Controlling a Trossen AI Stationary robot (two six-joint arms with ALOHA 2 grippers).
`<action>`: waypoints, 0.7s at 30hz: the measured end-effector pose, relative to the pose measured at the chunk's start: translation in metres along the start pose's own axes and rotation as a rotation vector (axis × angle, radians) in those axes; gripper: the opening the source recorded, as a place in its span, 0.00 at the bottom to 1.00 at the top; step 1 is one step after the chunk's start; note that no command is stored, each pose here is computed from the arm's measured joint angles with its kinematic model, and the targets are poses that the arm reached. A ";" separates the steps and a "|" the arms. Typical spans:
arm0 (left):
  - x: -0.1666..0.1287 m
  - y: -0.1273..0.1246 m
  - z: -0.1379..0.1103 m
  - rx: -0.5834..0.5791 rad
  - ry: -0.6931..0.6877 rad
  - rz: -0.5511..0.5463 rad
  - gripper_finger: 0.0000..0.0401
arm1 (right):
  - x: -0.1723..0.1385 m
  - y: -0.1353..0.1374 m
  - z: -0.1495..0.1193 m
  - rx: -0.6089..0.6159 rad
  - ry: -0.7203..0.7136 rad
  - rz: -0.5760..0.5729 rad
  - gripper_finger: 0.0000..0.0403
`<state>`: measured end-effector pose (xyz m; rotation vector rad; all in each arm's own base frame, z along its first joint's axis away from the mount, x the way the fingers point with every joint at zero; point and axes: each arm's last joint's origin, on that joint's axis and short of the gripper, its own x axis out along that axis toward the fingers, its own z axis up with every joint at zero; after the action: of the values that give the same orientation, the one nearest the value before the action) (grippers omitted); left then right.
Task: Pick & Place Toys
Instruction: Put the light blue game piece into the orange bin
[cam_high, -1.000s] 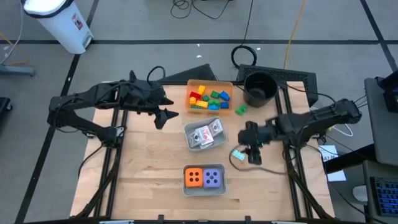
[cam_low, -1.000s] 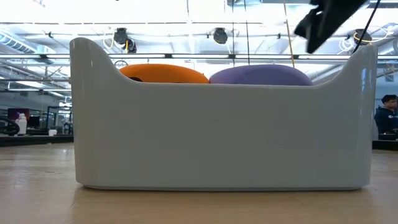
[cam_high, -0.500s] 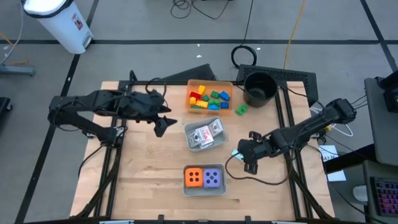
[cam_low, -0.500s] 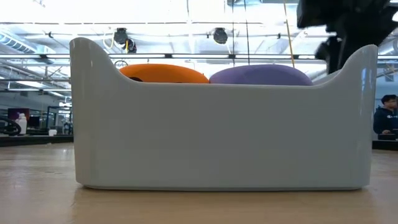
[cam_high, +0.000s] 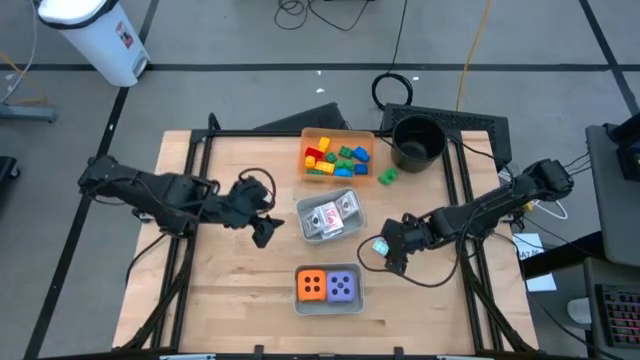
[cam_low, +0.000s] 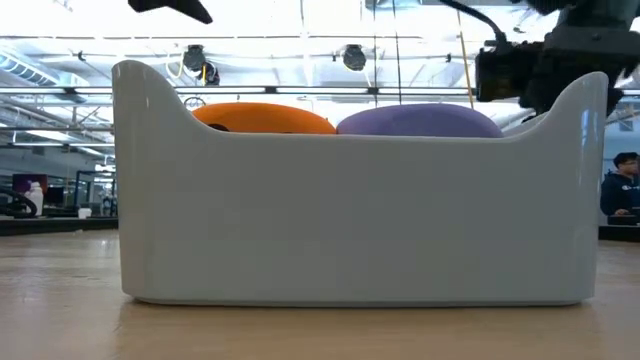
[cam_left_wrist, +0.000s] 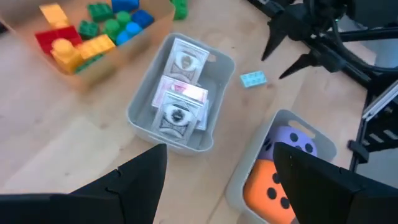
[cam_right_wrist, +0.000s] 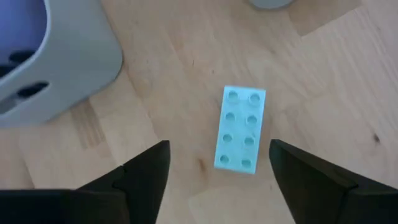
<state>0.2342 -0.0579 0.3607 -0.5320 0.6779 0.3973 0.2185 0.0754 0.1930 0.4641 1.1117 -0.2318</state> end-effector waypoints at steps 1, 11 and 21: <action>0.004 -0.001 -0.003 -0.010 -0.001 -0.007 0.73 | 0.002 -0.002 0.001 0.008 -0.010 0.005 0.67; 0.012 -0.007 -0.014 -0.045 -0.038 -0.047 0.73 | 0.017 -0.012 0.009 -0.062 -0.050 -0.068 0.68; 0.012 -0.009 -0.012 -0.055 -0.065 -0.055 0.73 | 0.046 -0.011 0.007 -0.095 0.031 -0.106 0.65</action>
<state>0.2413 -0.0698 0.3474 -0.5865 0.5897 0.3808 0.2392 0.0649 0.1512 0.3255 1.1734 -0.2637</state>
